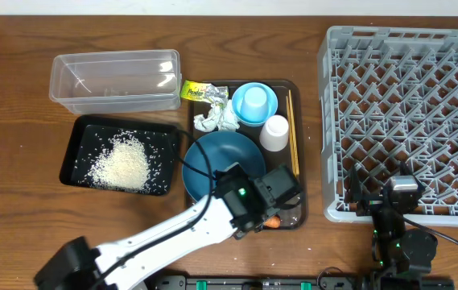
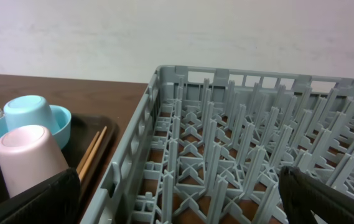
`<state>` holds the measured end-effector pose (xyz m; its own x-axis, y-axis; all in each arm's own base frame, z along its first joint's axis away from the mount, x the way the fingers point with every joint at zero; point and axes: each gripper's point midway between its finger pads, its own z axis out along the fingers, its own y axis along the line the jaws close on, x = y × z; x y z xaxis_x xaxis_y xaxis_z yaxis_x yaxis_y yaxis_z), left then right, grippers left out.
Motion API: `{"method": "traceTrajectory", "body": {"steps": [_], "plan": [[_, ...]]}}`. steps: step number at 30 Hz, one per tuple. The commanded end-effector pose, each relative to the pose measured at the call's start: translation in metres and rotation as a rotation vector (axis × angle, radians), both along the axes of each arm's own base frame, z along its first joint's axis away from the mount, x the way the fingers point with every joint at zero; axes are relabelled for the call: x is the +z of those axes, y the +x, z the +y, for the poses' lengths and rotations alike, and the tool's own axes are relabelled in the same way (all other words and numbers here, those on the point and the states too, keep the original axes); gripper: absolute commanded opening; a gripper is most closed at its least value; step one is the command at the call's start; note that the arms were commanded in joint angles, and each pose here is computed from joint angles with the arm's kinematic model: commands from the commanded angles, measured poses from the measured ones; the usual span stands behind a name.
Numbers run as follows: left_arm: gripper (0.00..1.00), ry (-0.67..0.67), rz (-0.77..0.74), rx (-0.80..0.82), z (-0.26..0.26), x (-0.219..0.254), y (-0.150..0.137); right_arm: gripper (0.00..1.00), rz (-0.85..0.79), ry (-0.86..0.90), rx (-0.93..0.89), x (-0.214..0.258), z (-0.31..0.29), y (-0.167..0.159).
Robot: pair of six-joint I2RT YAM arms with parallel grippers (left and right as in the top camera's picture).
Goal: Sort waste into correct bins and load items into the dishwasher rack
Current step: 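Carry the empty blue bowl back and set it on the brown tray, then grasp the orange carrot with the left gripper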
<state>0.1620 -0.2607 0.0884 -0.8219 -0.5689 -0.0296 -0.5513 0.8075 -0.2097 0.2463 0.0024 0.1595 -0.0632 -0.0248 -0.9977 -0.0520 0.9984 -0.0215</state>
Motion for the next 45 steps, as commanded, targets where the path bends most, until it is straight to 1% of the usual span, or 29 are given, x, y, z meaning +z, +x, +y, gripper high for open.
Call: {"method": "traceTrajectory", "body": {"steps": [1,4,7,12,14,20,29,39,45], "plan": [[0.80,0.051,0.016,0.104,0.006,-0.016,0.003,0.99,0.004,-0.008,0.017,-0.001,0.004,0.000],[0.79,0.073,0.036,0.147,0.007,-0.025,0.002,0.99,0.004,-0.008,0.017,-0.001,0.004,0.000],[0.79,0.064,0.035,0.168,0.004,-0.028,0.005,0.99,0.004,-0.008,0.017,-0.001,0.004,0.000],[0.75,0.060,0.041,0.213,-0.001,-0.037,0.007,0.99,0.004,-0.008,0.017,-0.001,0.004,0.000],[0.75,0.074,0.051,0.226,0.001,-0.042,0.006,0.99,0.004,-0.008,0.017,-0.001,0.004,0.000],[0.75,0.064,0.050,0.225,-0.008,-0.052,0.010,0.99,0.003,-0.008,0.017,-0.001,0.004,0.000],[0.73,0.064,0.061,0.210,-0.014,-0.059,0.005,0.99,0.004,-0.008,0.017,-0.001,0.004,0.000],[0.73,0.069,0.062,0.240,-0.013,-0.061,0.000,0.99,0.004,-0.008,0.017,-0.001,0.004,0.000],[0.73,0.095,0.084,0.339,0.000,-0.072,-0.007,0.99,0.004,-0.008,0.017,-0.001,0.004,0.000]]}}
